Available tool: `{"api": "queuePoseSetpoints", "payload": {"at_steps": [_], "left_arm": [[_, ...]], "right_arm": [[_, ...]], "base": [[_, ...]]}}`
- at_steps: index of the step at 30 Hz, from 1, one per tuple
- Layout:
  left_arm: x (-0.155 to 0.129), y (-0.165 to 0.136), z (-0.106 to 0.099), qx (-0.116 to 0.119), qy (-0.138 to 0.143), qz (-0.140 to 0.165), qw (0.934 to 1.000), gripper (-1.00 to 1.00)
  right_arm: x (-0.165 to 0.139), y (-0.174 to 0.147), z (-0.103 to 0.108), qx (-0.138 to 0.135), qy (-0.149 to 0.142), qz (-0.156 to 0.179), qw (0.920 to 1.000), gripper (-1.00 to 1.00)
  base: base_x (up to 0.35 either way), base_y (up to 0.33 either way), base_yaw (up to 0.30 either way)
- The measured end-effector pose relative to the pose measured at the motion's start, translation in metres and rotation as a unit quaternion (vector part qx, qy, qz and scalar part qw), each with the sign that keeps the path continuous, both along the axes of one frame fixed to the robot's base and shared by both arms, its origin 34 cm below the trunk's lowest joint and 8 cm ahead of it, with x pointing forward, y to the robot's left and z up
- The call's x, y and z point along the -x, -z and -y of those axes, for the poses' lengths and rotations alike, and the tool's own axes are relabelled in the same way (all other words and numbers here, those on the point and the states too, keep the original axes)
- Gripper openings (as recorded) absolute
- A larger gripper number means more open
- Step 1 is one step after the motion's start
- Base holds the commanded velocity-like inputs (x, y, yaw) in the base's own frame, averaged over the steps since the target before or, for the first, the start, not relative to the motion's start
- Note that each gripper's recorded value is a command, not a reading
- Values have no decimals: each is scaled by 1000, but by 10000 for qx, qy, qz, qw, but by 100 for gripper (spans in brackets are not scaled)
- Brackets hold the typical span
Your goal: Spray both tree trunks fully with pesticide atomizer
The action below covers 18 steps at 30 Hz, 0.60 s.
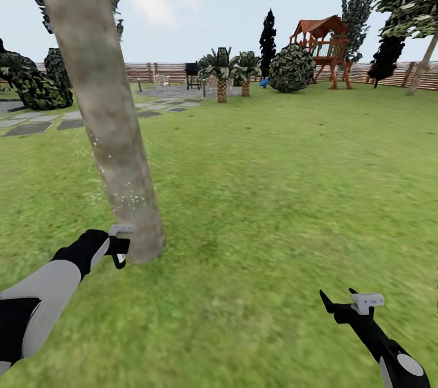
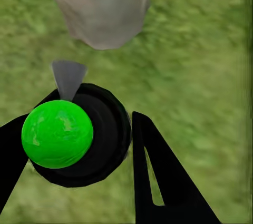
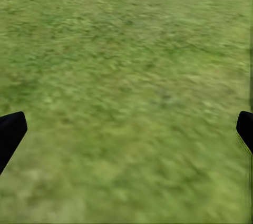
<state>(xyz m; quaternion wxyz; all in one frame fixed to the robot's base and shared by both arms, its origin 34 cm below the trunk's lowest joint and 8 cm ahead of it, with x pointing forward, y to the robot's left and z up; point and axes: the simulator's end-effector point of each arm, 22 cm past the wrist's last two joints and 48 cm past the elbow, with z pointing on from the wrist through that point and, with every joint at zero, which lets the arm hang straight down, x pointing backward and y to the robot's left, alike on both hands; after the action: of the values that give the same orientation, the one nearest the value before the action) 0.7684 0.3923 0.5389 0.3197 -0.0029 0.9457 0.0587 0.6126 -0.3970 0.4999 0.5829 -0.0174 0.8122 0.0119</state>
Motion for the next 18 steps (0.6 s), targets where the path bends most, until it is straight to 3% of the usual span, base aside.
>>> {"api": "queuePoseSetpoints", "payload": {"at_steps": [6, 18], "left_arm": [[0, 0, 0, 1, -1, -1, 10000, -100], [0, -1, 0, 8, -5, 10, 10000, -100]], "right_arm": [[0, 0, 0, -2, 0, -2, 10000, 100], [0, 1, 0, -7, 0, -8, 10000, 100]], "base": [[160, -262, 41], [160, -256, 261]]}}
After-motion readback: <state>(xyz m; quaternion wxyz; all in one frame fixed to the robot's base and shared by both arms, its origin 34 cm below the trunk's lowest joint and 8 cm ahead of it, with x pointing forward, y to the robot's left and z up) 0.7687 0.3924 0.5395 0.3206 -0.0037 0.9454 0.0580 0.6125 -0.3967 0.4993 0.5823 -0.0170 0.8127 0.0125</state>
